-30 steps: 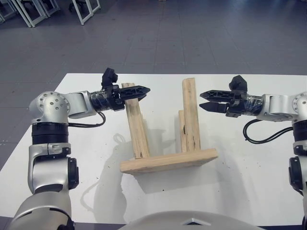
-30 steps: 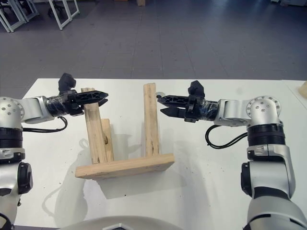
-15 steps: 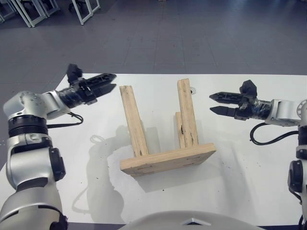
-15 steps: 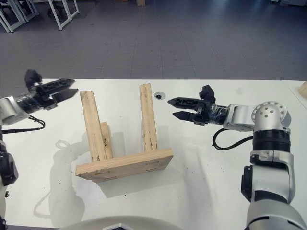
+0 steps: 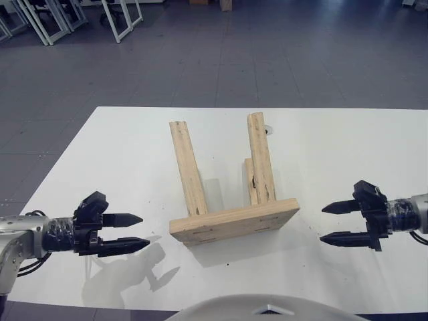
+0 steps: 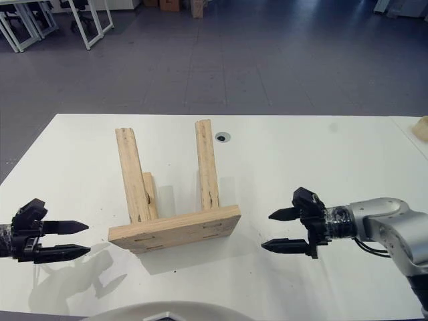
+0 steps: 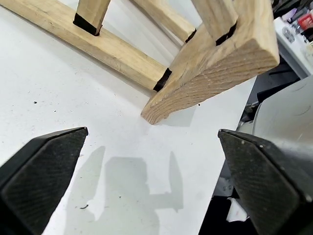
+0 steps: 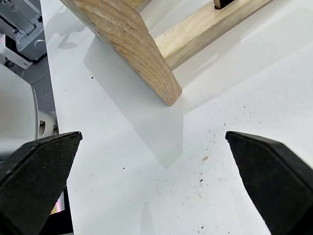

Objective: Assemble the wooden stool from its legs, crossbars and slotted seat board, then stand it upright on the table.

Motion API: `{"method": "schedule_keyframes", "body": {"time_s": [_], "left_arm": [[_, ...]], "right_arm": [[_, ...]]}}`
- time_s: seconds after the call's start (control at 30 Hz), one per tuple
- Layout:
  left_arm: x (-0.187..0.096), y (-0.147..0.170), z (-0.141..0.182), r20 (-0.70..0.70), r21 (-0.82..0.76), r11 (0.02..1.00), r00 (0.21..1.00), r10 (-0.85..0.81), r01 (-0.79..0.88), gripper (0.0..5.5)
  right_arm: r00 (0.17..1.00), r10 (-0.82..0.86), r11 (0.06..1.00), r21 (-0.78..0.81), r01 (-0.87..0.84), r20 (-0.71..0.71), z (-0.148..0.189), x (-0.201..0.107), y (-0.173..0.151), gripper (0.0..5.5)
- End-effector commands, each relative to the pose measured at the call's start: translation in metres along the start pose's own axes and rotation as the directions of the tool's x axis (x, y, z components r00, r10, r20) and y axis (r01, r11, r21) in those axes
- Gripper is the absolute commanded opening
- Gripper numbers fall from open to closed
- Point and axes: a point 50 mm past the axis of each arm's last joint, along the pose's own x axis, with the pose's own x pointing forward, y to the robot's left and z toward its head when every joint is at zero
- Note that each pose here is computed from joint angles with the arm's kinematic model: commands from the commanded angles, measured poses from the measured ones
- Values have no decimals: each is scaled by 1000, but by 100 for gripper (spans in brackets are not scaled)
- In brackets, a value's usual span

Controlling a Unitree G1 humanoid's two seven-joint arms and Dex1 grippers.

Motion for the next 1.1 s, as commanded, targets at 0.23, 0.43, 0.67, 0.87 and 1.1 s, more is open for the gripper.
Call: {"method": "schedule_keyframes", "body": {"time_s": [0.23,0.43,0.67,0.87,1.1], "left_arm": [[68,-16,29,-19,277,956,995,-97,99,494],[82,-13,34,6,271,959,996,-86,82,462],[77,-10,42,68,265,962,994,-85,64,353],[73,-12,56,138,285,958,988,-75,33,255],[67,-18,78,226,246,969,970,-91,34,234]], "right_arm": [[994,75,974,-220,-55,82,33,43,1,550],[980,156,962,-244,-123,121,45,68,10,510],[963,240,964,-144,-222,125,52,61,22,383],[952,265,962,-101,-252,150,63,50,28,272],[951,240,971,-31,-239,192,64,50,26,217]]}}
